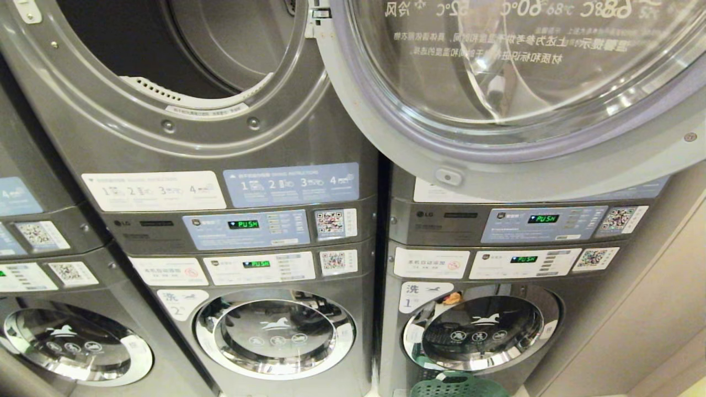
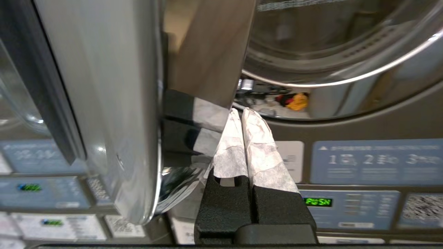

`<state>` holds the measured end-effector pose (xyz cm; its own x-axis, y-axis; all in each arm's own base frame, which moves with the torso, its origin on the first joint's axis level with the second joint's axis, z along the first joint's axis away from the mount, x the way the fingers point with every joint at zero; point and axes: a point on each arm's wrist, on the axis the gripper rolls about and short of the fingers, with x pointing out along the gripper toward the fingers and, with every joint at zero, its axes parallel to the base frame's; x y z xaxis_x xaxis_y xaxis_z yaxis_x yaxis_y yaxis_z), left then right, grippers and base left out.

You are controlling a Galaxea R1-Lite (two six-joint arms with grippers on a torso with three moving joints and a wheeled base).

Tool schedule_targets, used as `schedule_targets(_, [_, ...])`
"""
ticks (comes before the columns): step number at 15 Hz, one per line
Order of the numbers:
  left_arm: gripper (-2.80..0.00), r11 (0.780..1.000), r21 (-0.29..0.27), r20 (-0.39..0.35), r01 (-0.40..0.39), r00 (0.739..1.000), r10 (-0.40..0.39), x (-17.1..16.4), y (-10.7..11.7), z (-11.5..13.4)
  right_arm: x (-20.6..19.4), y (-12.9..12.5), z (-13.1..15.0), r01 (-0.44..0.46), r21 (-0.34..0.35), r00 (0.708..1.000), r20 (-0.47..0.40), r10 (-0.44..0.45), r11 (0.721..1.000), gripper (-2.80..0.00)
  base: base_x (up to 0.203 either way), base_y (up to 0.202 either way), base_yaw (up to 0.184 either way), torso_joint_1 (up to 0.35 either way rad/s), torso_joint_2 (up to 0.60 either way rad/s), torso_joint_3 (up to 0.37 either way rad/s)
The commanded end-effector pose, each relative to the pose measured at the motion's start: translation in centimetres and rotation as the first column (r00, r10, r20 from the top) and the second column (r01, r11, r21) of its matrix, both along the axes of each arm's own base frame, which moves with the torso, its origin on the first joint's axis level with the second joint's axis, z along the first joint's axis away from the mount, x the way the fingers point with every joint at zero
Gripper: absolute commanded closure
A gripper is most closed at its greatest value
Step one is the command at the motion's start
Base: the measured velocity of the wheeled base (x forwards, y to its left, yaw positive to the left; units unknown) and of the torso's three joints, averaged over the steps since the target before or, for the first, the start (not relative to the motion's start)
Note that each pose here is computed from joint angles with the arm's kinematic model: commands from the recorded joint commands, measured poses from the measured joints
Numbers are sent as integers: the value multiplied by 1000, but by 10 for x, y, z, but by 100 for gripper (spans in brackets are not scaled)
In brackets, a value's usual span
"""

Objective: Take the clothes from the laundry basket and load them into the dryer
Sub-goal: Close the dryer

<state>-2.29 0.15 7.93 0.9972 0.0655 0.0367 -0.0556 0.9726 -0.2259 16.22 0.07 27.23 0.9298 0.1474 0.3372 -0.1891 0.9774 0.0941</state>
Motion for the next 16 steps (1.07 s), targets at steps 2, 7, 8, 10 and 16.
schedule_targets(2, [0,1000,-1,-28,0,1000,0,2,0,-8,-4,5,2,-69,-18,997,16,70,997,0,0,0,0,0,0,0])
schedule_targets(7, [0,1000,-1,-29,0,1000,0,2,0,-8,-27,19,8,-195,-49,977,74,198,980,0,0,0,0,0,0,0])
schedule_targets(8, [0,1000,-1,-29,-1,1000,1,2,0,-8,-32,21,9,-235,-63,967,82,239,970,0,0,0,0,0,0,0])
schedule_targets(10, [0,1000,-1,-29,0,1000,0,2,0,-8,-40,25,11,-310,-100,946,72,318,946,0,0,0,0,0,0,0])
schedule_targets(16, [0,1000,-3,-28,-1,1000,0,2,0,-8,-58,39,25,-500,-130,861,35,507,856,0,0,0,0,0,0,0])
